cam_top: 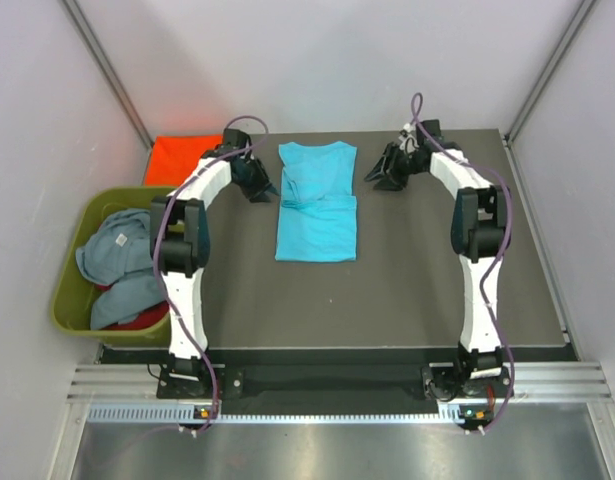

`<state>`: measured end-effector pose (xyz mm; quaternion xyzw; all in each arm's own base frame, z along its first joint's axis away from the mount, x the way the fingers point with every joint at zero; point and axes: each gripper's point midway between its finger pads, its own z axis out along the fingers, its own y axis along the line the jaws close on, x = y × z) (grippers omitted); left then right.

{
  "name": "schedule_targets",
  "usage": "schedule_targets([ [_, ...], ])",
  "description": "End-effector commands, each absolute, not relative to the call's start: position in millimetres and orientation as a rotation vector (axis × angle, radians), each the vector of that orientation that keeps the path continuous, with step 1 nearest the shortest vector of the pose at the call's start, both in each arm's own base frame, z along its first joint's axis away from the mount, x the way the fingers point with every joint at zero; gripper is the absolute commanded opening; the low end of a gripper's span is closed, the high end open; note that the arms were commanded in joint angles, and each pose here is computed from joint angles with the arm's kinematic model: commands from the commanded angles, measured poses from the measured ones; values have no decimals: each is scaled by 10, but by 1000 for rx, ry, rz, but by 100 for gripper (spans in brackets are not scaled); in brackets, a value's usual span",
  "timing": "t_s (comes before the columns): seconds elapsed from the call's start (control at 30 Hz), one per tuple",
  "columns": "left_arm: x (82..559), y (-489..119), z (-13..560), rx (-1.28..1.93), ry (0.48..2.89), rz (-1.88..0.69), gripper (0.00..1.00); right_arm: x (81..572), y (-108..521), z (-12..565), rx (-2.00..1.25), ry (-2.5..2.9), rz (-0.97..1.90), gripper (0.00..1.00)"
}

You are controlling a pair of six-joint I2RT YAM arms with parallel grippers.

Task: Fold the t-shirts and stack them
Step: Fold the tshirt

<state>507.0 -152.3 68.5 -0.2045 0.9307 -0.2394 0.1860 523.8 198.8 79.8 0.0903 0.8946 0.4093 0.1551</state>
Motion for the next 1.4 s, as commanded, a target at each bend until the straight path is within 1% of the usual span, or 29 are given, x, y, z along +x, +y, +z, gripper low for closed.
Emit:
schedule_targets([
  [0.0,4900,-1471,1302,-447,2536,-688,41,5054,1900,1219,154,2537,1104,47],
  [0.03,4845,-1527,1336,-431,2532,-719,40,4976,1936,1374,126,2510,1105,47],
  [0.07,4792,-1576,1355,-422,2531,-749,38,4851,1978,1248,120,2526,1121,47],
  [0.13,4649,-1740,1374,-374,2520,-839,34,4687,2149,1360,72,2502,1153,45],
  [0.17,4611,-1809,1369,-358,2511,-876,33,4613,2215,1279,78,2499,1179,45],
  [0.23,4523,-2010,1334,-303,2486,-994,32,4483,2442,1319,40,2476,1226,42],
  [0.3,4447,-2144,1205,-305,2508,-1048,28,4404,2662,1281,35,2444,1293,37],
  [0.33,4485,-2217,1223,-271,2475,-1087,28,4389,2726,1237,43,2441,1308,27],
  [0.4,4471,-2301,1076,-286,2488,-1112,27,4373,2913,1147,57,2430,1368,19],
  [0.53,4621,-2417,934,-322,2446,-1192,24,4422,3108,966,70,2442,1394,14],
  [0.67,4848,-2474,898,-327,2413,-1204,24,4574,3203,856,100,2431,1428,13],
  [0.7,4884,-2485,797,-334,2426,-1203,24,4603,3226,838,94,2429,1432,13],
  [0.73,4917,-2494,777,-338,2426,-1205,24,4620,3225,700,113,2457,1429,13],
  [0.93,5165,-2539,652,-341,2417,-1216,23,4851,3226,562,158,2446,1429,12],
  [0.97,5229,-2555,705,-331,2402,-1219,23,4914,3233,604,156,2430,1434,12],
  [1.17,5414,-2441,522,-365,2421,-1189,23,5201,3033,532,226,2416,1383,13],
  [1.33,5528,-2270,442,-372,2446,-1103,22,5362,2862,423,286,2443,1359,13],
  [1.37,5542,-2251,465,-357,2456,-1086,22,5426,2864,509,257,2426,1350,14],
])
